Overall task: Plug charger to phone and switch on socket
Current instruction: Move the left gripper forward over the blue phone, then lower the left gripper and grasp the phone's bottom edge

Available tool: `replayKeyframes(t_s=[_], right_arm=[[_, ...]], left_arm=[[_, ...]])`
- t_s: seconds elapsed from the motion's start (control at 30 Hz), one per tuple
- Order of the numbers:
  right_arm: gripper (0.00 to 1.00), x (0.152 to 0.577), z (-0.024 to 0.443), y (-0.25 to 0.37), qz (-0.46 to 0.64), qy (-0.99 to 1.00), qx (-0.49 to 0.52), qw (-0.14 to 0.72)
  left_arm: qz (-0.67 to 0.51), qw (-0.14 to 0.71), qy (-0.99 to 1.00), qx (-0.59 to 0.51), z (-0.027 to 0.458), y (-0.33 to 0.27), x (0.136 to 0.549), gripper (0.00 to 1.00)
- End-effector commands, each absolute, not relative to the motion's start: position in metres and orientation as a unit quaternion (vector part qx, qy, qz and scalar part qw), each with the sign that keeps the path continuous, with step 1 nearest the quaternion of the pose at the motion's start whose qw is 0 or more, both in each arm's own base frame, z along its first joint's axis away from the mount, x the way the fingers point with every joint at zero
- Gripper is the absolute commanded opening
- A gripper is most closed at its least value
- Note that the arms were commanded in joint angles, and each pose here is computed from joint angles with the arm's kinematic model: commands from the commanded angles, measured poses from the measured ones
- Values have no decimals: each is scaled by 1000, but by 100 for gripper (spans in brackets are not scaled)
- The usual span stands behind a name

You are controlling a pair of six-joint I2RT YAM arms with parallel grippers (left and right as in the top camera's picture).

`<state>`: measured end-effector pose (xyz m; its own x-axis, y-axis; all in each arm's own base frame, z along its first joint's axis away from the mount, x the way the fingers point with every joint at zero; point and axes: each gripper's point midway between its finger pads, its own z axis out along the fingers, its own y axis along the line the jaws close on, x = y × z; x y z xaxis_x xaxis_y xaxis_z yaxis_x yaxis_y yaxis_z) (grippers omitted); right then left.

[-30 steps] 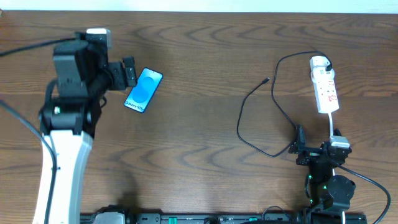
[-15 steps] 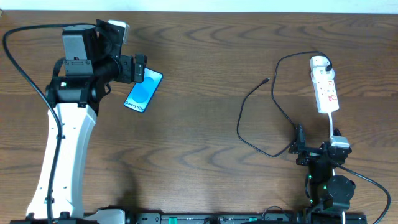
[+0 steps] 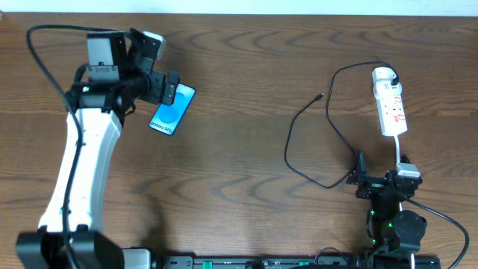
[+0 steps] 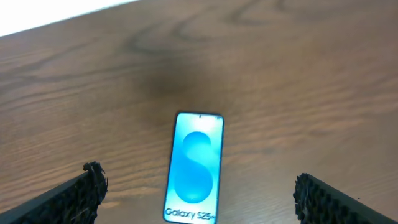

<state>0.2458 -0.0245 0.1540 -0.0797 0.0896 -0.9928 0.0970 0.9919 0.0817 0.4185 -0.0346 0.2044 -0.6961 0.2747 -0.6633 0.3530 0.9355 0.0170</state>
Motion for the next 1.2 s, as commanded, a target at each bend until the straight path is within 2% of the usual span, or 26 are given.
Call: replayKeyframes(t_s=[0.0,0.47,1.17], right_arm=[[99,246,152,-22,3,737,64,673],[99,246,152,-22,3,737,64,673],[99,246,152,-22,3,737,64,673]], left_arm=[[-39,331,917,218,186,-32,425,98],[-23,210,955,207,80,-17,435,98],[-29,160,949,272,30,-19,426,98]])
